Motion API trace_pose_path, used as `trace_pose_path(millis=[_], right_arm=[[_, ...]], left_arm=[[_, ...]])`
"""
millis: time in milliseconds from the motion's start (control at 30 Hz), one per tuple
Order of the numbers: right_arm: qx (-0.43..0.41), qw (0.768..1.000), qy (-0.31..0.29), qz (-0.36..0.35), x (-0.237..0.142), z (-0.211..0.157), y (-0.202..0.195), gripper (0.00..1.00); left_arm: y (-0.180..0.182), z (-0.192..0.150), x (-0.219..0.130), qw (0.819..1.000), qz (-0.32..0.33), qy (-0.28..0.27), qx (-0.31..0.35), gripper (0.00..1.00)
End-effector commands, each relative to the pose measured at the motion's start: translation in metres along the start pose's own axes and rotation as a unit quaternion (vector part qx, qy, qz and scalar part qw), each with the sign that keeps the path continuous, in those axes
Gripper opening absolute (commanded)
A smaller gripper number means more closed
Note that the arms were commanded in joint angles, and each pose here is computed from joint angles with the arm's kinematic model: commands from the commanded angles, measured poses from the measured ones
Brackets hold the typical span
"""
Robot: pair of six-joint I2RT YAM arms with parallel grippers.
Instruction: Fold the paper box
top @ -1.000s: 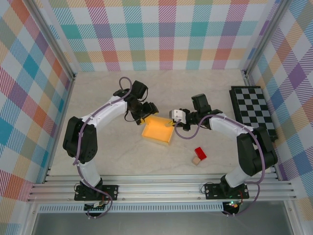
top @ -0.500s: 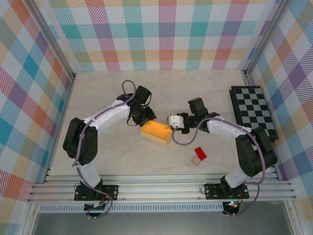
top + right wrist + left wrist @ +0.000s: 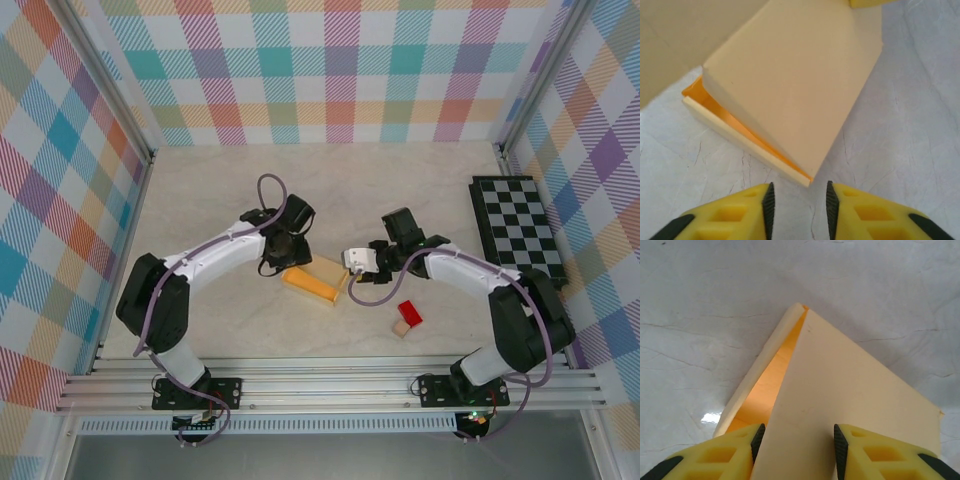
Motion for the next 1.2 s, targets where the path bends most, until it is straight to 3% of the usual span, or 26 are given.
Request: trace_pose_path(millis=[0,167,300,533,867,1167], right_arm=[[0.015,1.0,-0.009,0.004,-0.01,0.008,0.007,0.36],[0.049,0.998,-0.026,-0.023,-0.029,0.021,0.004,0.4],[0.143,0.986,-0.064,-0.06,-0.047,0.04,-0.007,0.41],[0.348,0.929,-0.054,-0.117,-0.054,0.037,-0.016,0.42],[0.517,0.848,-0.039,-0.107,-0.029,0.044,-0.001,0.49],[0.552,0.826,0.028,-0.106,0.028,0.054,-0.005,0.52]], left_arm=[[0.03,-0.016,0.004,0.997,0.077,-0.002,0.03,0.41],[0.04,-0.021,0.008,0.995,0.09,-0.012,0.031,0.43],[0.046,-0.024,0.011,0.994,0.101,-0.015,0.037,0.48],[0.052,-0.028,0.009,0.992,0.112,-0.027,0.046,0.52],[0.053,-0.026,-0.004,0.992,0.112,-0.039,0.041,0.65],[0.064,-0.032,-0.009,0.993,0.106,-0.04,0.023,0.7]])
Point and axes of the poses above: each hand's point on the last joint's axis, 136 mm out from that joint toward the fingers, its own x axis out along the fingers, its own y axis along the line the jaws close on, z = x × y, the point moved 7 cm from there along -x, back along the fingers, and after that the axes turned 10 degrees about -x, right-handed, at the moved point
